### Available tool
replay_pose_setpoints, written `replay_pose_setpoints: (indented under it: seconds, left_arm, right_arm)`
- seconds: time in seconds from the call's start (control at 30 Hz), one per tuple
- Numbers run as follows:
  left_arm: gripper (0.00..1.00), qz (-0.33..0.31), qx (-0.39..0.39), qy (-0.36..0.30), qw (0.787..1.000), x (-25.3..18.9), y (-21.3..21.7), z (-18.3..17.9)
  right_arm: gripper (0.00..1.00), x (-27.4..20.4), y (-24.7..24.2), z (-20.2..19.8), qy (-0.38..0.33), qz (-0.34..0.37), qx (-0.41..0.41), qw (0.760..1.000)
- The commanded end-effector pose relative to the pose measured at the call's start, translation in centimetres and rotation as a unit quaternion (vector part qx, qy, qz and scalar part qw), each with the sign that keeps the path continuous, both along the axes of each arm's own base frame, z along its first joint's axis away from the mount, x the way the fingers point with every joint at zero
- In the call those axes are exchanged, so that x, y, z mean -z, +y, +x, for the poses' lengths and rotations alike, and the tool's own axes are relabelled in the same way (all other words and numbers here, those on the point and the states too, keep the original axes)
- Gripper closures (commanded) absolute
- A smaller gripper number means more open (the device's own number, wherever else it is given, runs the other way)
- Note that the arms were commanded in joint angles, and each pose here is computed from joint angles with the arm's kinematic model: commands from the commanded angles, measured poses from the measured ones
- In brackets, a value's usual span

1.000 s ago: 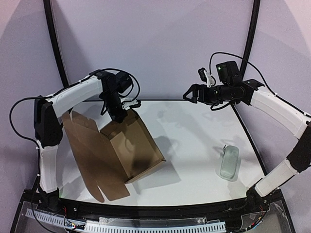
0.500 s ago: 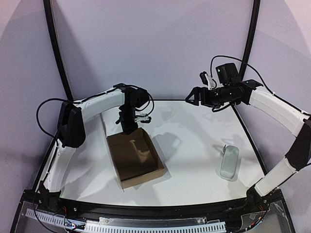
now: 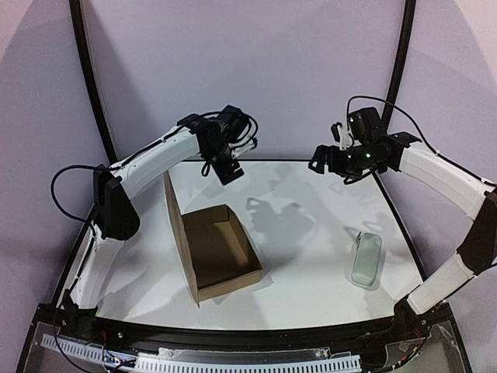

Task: Fold the paper box

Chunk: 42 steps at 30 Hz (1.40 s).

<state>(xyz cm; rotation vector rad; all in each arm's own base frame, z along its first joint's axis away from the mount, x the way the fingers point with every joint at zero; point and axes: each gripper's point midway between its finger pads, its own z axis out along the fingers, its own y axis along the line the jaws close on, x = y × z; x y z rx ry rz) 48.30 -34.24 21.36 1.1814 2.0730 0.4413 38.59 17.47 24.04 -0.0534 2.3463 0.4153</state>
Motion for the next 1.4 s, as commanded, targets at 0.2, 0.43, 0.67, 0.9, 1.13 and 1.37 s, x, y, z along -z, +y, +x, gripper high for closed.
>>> replay_pose_setpoints:
  seconds: [0.2,0.43,0.67,0.9,1.13,1.37]
  left_arm:
    - [0.01,-0.37,-0.146,-0.214,0.892,-26.9,6.1,-5.5]
    - [0.01,-0.36,-0.294,-0.281,0.839,-27.7,16.7,-10.8]
    - [0.01,-0.381,-0.438,-0.233,0.78,-18.7,25.4,-18.4]
    - [0.01,-0.375,-0.546,-0.157,0.733,-8.3,29.2,-23.5]
    - [0.01,-0.446,-0.557,-0.099,0.694,-1.6,30.3,-26.8]
    - [0.01,-0.462,-0.561,-0.073,0.683,1.2,30.1,-27.7]
  right_arm:
    - [0.02,6.8,-8.9,-6.6,0.108,-0.062,0.217,0.968]
    - [0.02,11.5,-9.9,-11.8,0.175,-0.029,0.239,0.955]
    - [0.02,14.5,-12.3,-16.1,0.221,-0.042,0.254,0.94]
    - [0.02,18.1,-11.2,-15.5,0.215,0.011,0.222,0.951]
    - [0.18,21.2,-11.1,-14.3,0.242,-0.017,0.22,0.945]
    - [0.6,16.1,-11.2,-11.3,0.167,-0.036,0.193,0.966]
